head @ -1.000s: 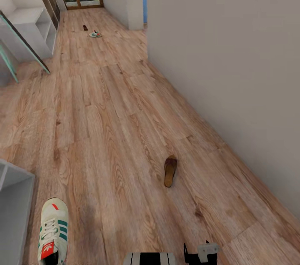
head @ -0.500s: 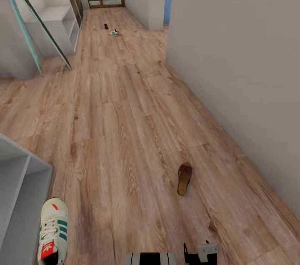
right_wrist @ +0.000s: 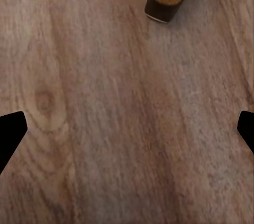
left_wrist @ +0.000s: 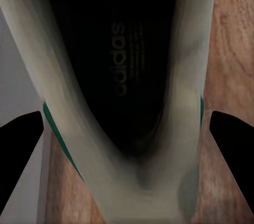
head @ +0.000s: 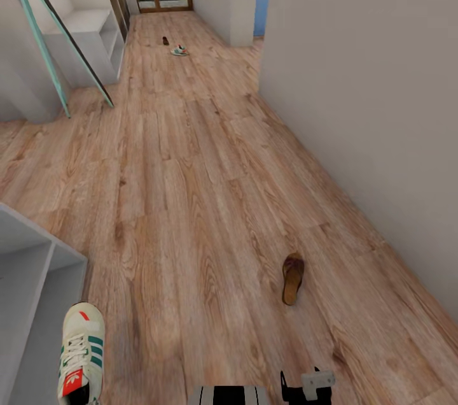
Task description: Pick up the two gym shoes and the two sandals from the corridor floor and place them onto the hallstand (shoe rack) in the corridor, making sure they are on the rack and not on the floor. Arrange them so the two gym shoes are next to each other and the two sandals are next to each other.
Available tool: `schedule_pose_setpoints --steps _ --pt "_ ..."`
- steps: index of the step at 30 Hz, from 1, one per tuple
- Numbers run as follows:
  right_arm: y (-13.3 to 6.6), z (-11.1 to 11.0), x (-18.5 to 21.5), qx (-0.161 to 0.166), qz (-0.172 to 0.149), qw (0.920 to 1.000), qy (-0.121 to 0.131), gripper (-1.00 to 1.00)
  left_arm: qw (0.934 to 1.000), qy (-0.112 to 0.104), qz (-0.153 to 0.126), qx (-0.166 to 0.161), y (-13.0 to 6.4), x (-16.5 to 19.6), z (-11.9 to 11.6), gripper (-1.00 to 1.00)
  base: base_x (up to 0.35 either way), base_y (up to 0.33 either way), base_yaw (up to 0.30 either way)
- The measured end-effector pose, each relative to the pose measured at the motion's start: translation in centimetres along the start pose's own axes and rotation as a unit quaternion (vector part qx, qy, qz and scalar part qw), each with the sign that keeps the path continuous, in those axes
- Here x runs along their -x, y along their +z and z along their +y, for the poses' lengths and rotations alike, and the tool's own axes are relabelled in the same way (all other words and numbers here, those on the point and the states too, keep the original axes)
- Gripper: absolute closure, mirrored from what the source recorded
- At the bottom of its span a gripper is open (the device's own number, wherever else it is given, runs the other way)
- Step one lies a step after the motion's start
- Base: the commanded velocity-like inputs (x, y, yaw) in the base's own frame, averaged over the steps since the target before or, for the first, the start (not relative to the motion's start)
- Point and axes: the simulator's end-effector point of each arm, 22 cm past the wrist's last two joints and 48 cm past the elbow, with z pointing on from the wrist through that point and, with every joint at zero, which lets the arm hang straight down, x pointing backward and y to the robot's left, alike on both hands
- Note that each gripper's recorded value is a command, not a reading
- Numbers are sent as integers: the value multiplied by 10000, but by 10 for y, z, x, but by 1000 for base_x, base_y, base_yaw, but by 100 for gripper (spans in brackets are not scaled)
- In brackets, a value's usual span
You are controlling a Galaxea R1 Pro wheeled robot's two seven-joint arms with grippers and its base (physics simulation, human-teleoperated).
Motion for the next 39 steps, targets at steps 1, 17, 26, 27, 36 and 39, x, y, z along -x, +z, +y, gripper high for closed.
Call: schedule_pose_setpoints --steps 1,17,26,27,36,39 --pt "0 0 0 -1 0 10000 -1 -100 10000 0 0 0 0 0 0 100 209 27 0" --pt "0 0 1 -4 -6 10000 8 -100 10000 9 -13 -12 0 1 -1 100 100 15 0" --pt "0 0 1 -6 -10 10000 8 -100 10000 3 -11 -8 0 1 -1 100 45 0 0" --pt "0 0 1 -6 -9 10000 10 -100 10000 3 -12 -10 0 1 -1 100 8 0 0" --pt "13 17 81 103 -630 9976 277 -100 9982 63 -447 -384 32 64 -43 100 1 0 0" --pt "29 18 120 80 -252 9993 258 -100 9947 134 -475 -897 67 130 -99 100 0 0 0"
